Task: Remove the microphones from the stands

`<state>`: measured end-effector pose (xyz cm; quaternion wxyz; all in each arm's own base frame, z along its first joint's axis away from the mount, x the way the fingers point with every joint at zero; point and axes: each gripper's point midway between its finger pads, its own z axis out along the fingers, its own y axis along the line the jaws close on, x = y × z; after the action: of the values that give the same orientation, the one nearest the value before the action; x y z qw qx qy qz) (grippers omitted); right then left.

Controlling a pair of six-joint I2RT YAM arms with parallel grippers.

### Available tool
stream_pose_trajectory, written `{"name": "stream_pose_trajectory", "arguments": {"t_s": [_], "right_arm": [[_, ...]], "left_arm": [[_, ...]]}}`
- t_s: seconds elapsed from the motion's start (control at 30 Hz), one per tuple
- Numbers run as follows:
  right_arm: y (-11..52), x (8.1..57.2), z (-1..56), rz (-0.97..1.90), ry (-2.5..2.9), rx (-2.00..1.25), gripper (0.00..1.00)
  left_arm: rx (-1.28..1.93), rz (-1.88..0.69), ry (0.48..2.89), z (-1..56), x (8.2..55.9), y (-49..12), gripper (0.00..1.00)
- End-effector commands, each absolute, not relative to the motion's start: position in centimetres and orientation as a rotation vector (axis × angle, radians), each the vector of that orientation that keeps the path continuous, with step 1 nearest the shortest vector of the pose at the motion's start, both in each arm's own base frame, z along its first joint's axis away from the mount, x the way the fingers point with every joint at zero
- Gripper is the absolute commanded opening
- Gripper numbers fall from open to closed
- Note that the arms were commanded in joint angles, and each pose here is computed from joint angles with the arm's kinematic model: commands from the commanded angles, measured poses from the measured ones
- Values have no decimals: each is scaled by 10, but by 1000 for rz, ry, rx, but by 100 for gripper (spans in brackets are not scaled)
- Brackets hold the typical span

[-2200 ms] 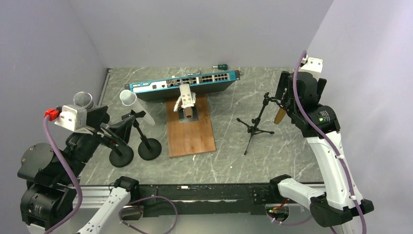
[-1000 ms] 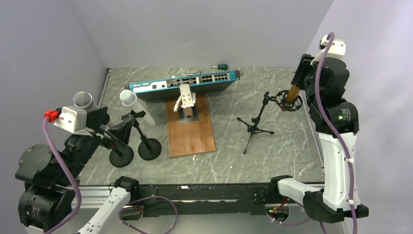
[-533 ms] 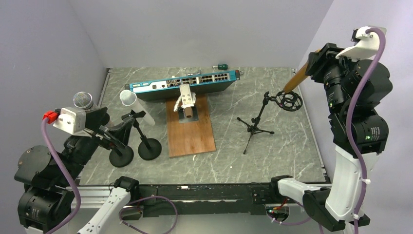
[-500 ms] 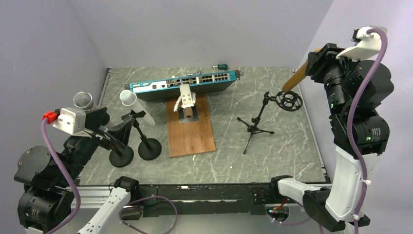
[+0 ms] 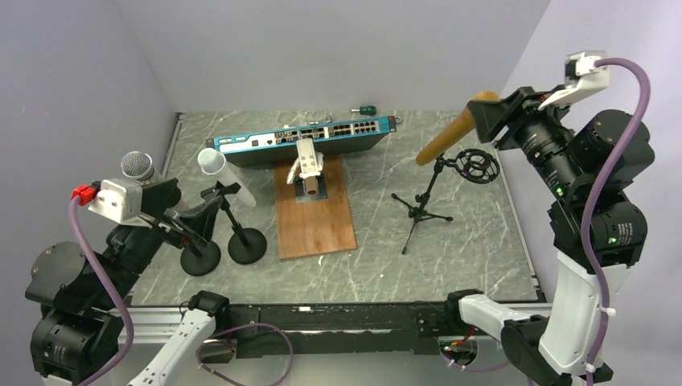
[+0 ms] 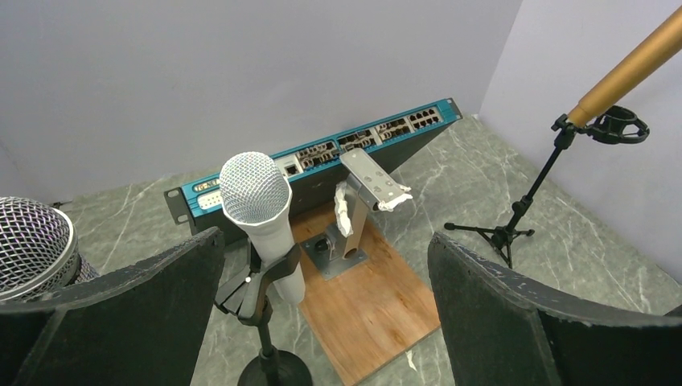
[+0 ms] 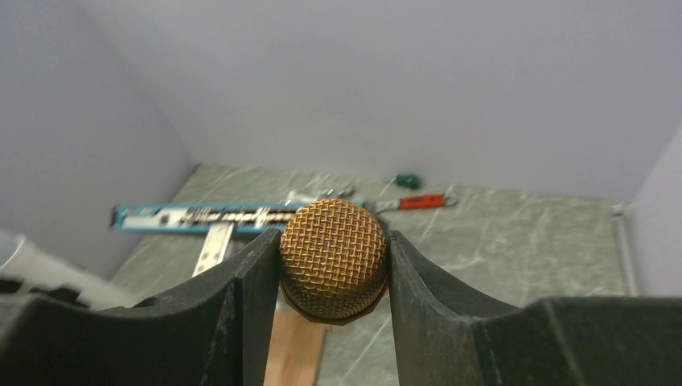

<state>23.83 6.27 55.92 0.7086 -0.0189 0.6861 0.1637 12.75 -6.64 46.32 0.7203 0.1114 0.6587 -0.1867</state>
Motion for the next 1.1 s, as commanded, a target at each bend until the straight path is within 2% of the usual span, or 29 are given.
{"name": "stream_pose_trajectory", "arguments": {"t_s": [0.0,0.23,0.47,0.67,0.83,1.07], "right_arm": [[103,227,526,604,1643,-150,0],[148,218,455,881,1815,-214,0],[191,213,369,905,2044,-229,0],[211,206,292,770,2224,-214,0],[206,221,239,460,2386,-168,0],[220,242,210,373,2437,-144,0]], "left_arm": [[242,-442,1436,465,124,-69,99],[254,-514,1448,458,131,-82,99],[274,-602,1485,447,135,-97,99],[268,-603,1546,425,139,-98,99],[270,-617,1572,412,141,-101,99],[283,-661,1629,387,142,-109,99]]}}
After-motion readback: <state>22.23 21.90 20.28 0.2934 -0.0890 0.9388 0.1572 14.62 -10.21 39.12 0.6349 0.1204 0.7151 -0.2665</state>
